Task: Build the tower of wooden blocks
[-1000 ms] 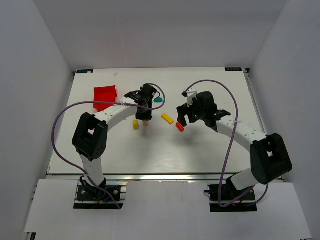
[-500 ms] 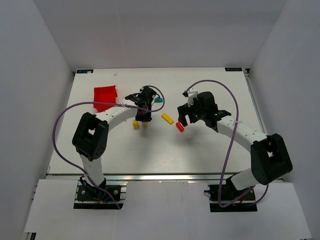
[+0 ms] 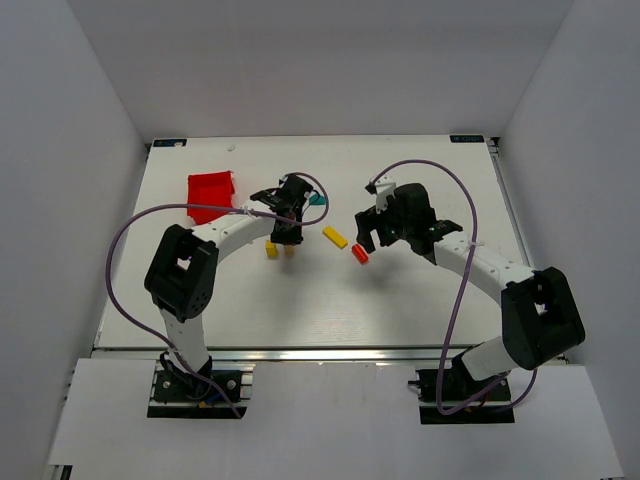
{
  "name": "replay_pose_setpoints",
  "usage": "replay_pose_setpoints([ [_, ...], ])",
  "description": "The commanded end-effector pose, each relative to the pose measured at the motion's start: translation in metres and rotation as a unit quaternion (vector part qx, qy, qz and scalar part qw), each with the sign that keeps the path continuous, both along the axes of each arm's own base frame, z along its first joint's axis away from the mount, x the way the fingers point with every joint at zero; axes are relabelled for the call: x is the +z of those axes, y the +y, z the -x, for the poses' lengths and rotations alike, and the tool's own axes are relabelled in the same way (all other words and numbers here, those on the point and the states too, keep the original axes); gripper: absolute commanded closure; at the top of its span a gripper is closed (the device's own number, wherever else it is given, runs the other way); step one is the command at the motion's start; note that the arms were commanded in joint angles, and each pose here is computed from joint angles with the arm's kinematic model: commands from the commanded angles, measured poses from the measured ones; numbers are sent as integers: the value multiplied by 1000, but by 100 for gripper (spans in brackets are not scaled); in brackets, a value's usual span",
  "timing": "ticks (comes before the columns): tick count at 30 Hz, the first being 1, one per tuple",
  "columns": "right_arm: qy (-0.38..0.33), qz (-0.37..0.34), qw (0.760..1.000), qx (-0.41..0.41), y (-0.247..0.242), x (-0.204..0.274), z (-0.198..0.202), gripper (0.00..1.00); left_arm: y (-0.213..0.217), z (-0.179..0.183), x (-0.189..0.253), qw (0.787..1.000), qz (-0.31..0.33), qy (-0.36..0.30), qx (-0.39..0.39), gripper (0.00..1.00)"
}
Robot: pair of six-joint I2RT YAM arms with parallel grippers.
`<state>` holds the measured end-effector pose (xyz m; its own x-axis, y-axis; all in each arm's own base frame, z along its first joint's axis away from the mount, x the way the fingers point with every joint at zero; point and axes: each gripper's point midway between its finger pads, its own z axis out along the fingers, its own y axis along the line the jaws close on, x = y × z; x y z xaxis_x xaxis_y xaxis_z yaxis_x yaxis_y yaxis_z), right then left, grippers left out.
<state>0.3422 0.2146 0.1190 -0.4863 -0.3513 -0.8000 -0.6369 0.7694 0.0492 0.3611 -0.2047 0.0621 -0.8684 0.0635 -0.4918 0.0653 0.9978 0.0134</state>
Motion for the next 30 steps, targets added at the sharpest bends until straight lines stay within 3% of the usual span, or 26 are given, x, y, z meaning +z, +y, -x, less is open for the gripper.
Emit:
replay_pose_setpoints([
  [1, -12, 2, 1000, -6, -4, 7, -2, 11, 1, 0, -1, 1000, -6, -5, 8, 100],
  [13, -12, 7, 1000, -6, -5, 5, -2, 11, 1, 4, -1, 1000, 2, -9, 10, 98],
  [30, -12, 6, 1000, 2, -3, 6, -3, 11, -4, 1, 7, 1000, 11, -13, 3, 64],
])
